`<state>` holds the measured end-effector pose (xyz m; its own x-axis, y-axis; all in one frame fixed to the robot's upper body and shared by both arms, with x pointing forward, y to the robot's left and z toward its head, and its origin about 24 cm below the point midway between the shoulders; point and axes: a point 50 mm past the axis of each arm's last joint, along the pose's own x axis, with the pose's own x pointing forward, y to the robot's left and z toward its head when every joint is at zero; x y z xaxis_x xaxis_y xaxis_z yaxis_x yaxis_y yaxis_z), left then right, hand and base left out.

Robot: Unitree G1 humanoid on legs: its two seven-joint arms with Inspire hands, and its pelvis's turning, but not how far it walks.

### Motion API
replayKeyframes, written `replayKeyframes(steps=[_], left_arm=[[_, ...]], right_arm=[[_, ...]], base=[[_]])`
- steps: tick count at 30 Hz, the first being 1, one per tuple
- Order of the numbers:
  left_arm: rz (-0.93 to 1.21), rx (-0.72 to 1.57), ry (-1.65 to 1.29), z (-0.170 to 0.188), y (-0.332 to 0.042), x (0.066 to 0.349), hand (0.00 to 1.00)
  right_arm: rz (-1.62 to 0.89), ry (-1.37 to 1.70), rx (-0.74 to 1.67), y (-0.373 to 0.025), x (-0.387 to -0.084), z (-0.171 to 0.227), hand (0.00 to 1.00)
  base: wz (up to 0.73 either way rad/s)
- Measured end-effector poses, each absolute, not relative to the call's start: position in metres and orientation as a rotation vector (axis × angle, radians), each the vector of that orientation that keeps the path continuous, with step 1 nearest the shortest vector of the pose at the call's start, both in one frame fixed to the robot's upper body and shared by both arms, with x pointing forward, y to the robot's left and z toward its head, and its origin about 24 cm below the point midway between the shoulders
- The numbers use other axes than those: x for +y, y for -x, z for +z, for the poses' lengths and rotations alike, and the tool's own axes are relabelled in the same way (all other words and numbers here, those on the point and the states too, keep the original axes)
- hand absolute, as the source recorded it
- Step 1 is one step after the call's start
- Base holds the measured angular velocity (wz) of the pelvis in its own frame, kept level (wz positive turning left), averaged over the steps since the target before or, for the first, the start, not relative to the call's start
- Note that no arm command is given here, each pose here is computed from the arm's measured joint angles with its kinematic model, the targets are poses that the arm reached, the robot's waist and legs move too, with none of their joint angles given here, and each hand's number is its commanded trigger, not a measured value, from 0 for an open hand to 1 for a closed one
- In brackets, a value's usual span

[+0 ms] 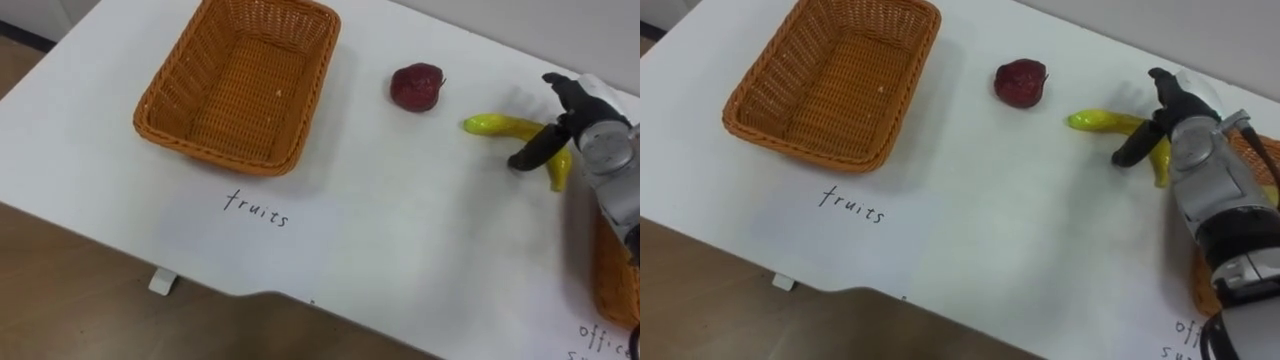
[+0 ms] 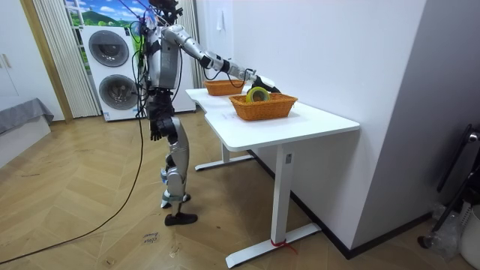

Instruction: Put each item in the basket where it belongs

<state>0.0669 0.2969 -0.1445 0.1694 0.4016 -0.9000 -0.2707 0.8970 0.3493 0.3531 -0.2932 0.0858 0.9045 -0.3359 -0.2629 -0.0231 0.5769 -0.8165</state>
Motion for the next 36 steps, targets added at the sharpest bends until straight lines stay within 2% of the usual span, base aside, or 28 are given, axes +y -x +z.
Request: replayKeyframes(steps=[21,36], left_arm=[[0.469,1.290,-0.103,-0.145,-0.071,0.294,0.00],[0.454,1.284,-0.090,-0.145,-0.072,0.290,0.00]], right_arm=[[-0.181,0.956,0.406,-0.354,-0.293,0.087,0.00],[-0.172,0.957,0.493,-0.350,-0.301,0.074,0.00]], base=[[0.00],[-0.01]])
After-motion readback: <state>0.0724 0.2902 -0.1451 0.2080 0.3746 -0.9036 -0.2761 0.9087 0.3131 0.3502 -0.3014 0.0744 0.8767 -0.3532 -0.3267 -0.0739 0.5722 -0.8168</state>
